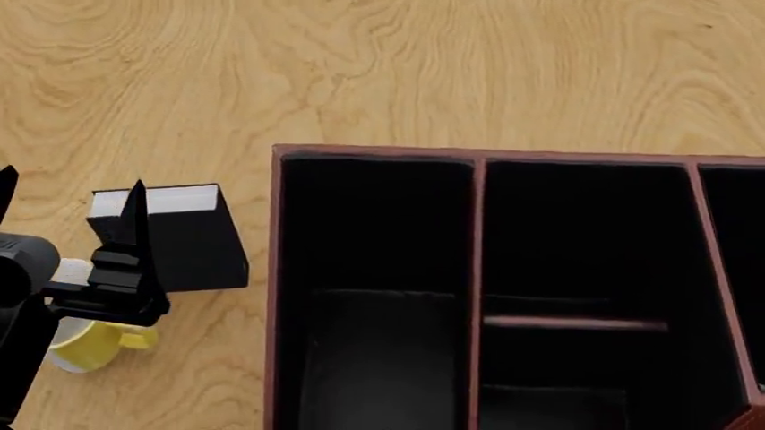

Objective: Pick up the book and place it in the back compartment of the caddy.

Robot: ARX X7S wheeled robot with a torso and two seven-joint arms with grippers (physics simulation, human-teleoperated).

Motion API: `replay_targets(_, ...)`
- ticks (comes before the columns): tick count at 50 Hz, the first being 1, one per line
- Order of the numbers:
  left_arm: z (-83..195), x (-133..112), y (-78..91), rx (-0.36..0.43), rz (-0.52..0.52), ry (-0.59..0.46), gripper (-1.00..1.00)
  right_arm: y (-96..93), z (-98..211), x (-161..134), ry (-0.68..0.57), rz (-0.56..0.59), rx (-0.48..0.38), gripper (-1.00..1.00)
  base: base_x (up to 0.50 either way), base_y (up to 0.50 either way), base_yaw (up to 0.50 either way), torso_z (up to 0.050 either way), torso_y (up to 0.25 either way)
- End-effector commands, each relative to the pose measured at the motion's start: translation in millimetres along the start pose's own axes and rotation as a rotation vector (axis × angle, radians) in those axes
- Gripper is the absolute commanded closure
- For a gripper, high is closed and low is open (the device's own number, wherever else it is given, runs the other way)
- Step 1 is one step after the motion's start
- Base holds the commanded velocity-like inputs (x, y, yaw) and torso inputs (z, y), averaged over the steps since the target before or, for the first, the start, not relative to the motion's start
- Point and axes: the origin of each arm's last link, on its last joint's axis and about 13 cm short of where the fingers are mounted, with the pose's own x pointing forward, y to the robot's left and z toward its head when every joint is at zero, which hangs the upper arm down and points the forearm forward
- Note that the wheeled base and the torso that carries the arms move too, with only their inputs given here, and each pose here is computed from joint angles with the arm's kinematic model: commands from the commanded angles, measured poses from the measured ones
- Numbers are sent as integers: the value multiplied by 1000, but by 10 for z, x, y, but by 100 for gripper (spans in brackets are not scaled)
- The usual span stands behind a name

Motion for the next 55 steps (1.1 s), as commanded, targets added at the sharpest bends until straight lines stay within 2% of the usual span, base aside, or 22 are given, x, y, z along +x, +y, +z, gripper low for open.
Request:
replay_targets(1, 0, 4, 3, 3, 2, -2, -100, 2, -7, -2, 1, 0, 1, -100, 0, 0, 0, 0, -72)
replay_targets(30, 5, -1, 16, 10, 4, 13, -100, 34, -5, 1, -1, 7, 2, -100, 0, 0, 0, 0, 0)
replay_targets(34, 33, 0, 26, -17, -5, 9, -100, 37, -14, -1, 1, 8, 2, -100, 0, 0, 0, 0, 0)
replay_targets(45, 141, 21, 76, 64, -111, 51, -100, 27, -22, -3, 2, 7, 3, -100, 0, 0, 0, 0, 0)
replay_targets(51, 212, 65, 158, 168, -158, 99, -100, 11, -25, -12, 4, 4, 4, -100, 0, 0, 0, 0, 0)
replay_targets(55, 227, 75, 173, 179, -166, 107, -100, 11, -28, -14, 5, 3, 3, -100, 0, 0, 0, 0, 0)
